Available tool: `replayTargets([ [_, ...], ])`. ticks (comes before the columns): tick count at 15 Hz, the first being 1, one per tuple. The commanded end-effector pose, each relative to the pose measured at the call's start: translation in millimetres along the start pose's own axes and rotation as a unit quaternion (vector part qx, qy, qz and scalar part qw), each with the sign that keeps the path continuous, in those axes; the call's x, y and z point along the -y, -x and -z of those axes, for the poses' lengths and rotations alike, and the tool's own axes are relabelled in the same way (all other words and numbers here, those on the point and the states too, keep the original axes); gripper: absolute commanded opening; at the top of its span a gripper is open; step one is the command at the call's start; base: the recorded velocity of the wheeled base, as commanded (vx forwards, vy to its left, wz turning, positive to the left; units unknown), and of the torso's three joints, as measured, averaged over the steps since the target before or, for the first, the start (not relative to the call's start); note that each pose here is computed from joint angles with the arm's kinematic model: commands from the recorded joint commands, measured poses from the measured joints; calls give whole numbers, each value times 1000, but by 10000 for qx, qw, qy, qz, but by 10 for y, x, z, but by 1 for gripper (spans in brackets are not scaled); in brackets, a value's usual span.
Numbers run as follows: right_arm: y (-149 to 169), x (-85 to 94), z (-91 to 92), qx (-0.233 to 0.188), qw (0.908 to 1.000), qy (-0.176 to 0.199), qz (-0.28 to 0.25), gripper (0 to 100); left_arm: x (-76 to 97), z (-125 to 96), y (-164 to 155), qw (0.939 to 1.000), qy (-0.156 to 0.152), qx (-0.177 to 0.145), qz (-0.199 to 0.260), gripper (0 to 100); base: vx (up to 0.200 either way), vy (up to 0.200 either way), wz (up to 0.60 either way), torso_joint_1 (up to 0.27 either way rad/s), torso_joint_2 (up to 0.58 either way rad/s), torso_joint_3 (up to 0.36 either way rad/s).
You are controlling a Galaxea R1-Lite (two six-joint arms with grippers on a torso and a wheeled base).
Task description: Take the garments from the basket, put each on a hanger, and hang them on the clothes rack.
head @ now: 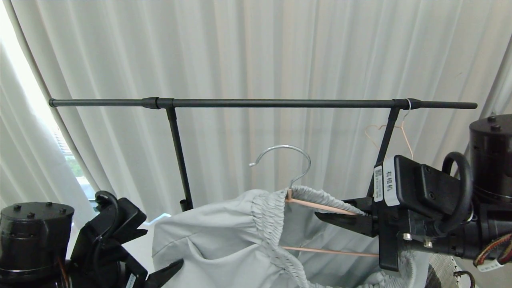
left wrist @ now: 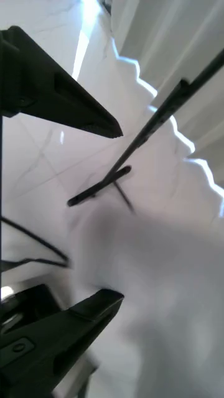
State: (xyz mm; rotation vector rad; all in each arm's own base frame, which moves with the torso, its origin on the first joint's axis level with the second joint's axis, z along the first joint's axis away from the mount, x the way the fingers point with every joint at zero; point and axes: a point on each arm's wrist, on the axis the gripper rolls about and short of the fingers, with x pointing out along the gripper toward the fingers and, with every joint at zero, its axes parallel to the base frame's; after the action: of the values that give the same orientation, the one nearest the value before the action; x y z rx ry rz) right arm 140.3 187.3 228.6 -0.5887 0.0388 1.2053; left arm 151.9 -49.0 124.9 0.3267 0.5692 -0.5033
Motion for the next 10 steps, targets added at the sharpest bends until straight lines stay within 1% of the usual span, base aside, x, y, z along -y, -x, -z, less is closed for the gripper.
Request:
replayTargets([
  [1, 39, -6, -16, 47, 10000, 18, 21, 0, -51, 77, -137, 9993, 134, -336, -26, 100, 0, 0, 0, 0, 0, 0],
  [2, 40, -4, -20, 54, 10000, 20, 25, 0, -44, 94, -127, 9993, 136, -350, -21, 0, 0, 0, 0, 0, 0, 0],
  [5, 43, 9, -6, 14, 10000, -4, 70, 0, -38, 133, -87, 9993, 173, -341, -56, 0, 0, 0, 0, 0, 0, 0],
  [6, 48, 24, 10, -18, 9999, -23, 102, 0, -63, 139, -63, 9991, 237, -311, -142, 0, 0, 0, 0, 0, 0, 0],
  [8, 77, 30, 61, -91, 9998, -63, 151, 0, -175, 207, -36, 9969, 496, -416, -458, 0, 0, 0, 0, 0, 0, 0],
  [10, 103, 31, 66, -81, 9998, -72, 182, 0, -221, 256, -25, 9950, 630, -498, -585, 0, 0, 0, 0, 0, 0, 0],
])
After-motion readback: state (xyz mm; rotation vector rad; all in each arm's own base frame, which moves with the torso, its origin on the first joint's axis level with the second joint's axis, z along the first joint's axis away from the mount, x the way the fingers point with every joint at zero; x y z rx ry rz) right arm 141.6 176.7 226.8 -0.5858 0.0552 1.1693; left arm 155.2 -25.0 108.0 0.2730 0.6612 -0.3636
